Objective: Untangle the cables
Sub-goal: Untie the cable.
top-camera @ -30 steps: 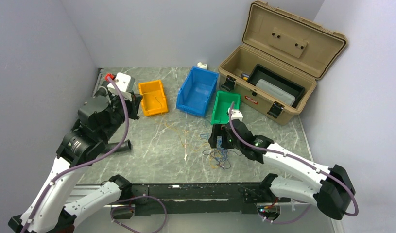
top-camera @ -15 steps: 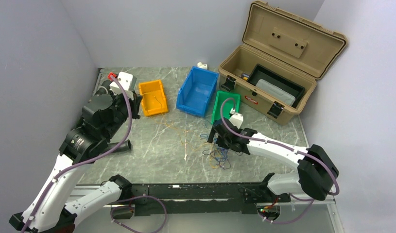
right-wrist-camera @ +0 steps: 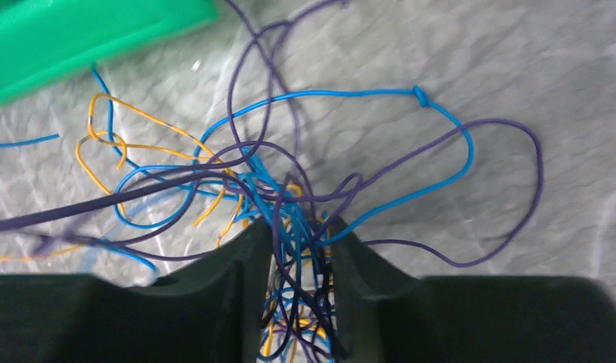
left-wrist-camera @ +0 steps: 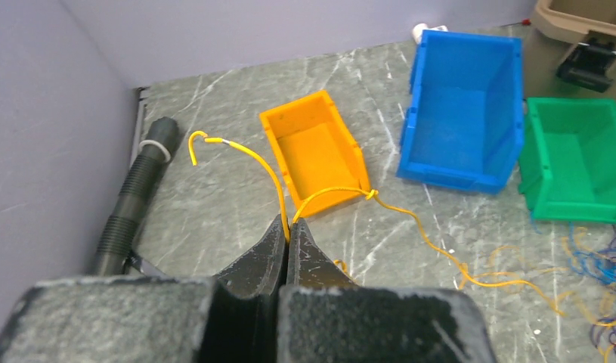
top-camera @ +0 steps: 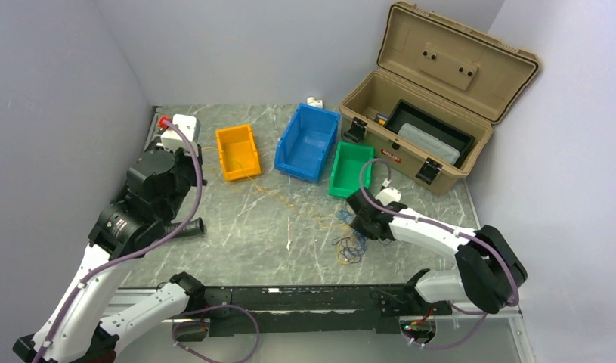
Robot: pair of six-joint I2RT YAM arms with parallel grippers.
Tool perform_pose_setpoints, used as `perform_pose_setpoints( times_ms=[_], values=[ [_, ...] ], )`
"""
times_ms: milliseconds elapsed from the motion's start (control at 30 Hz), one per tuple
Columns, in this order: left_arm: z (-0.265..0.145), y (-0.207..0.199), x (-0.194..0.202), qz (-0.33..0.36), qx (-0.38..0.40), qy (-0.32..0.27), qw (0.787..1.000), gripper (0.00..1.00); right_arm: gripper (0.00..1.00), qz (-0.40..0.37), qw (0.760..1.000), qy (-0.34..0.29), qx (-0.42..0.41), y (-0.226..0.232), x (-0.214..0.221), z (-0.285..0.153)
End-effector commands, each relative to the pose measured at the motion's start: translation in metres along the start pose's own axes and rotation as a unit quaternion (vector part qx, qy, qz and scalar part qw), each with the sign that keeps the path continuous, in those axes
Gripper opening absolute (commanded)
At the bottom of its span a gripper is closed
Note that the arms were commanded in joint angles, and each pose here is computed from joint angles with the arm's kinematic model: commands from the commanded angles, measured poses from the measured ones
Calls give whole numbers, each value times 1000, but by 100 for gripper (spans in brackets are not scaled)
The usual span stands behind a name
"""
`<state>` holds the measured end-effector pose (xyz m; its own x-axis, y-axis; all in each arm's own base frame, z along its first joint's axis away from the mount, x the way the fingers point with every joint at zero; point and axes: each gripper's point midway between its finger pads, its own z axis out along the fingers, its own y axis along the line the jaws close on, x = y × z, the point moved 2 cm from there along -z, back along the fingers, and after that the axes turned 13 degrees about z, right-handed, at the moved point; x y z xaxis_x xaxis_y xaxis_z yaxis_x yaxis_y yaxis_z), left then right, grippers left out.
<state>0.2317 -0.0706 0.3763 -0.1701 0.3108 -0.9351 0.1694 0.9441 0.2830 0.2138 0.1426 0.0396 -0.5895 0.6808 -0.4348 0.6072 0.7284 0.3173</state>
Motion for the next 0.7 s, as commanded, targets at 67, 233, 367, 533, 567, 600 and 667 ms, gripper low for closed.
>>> perform_pose_setpoints(
  times_ms=[67,233,367,533,567,600,667],
  values=[
    [-14,30,-9,-3,-67,-11,998,0,24,69,995,-66,43,-36,-50,-10],
    [-13,38,-4,0,-97,6,995,0,21,118,983,-129,59,-61,-91,-28],
    [-14,42,-1,-2,-110,13,994,0,17,148,975,-155,58,-73,-107,-37],
    [-11,-18,-20,5,83,-65,994,0,53,10,993,-85,-76,-25,-96,-39],
    [-12,-31,-23,7,119,-77,990,0,66,-14,991,-71,-110,-14,-93,-43],
    [-15,-50,-26,11,179,-91,980,0,77,-35,987,-63,-144,-5,-90,-47],
    [-18,-79,-28,11,262,-104,959,0,90,-69,973,-59,-215,13,-88,-60]
  ],
)
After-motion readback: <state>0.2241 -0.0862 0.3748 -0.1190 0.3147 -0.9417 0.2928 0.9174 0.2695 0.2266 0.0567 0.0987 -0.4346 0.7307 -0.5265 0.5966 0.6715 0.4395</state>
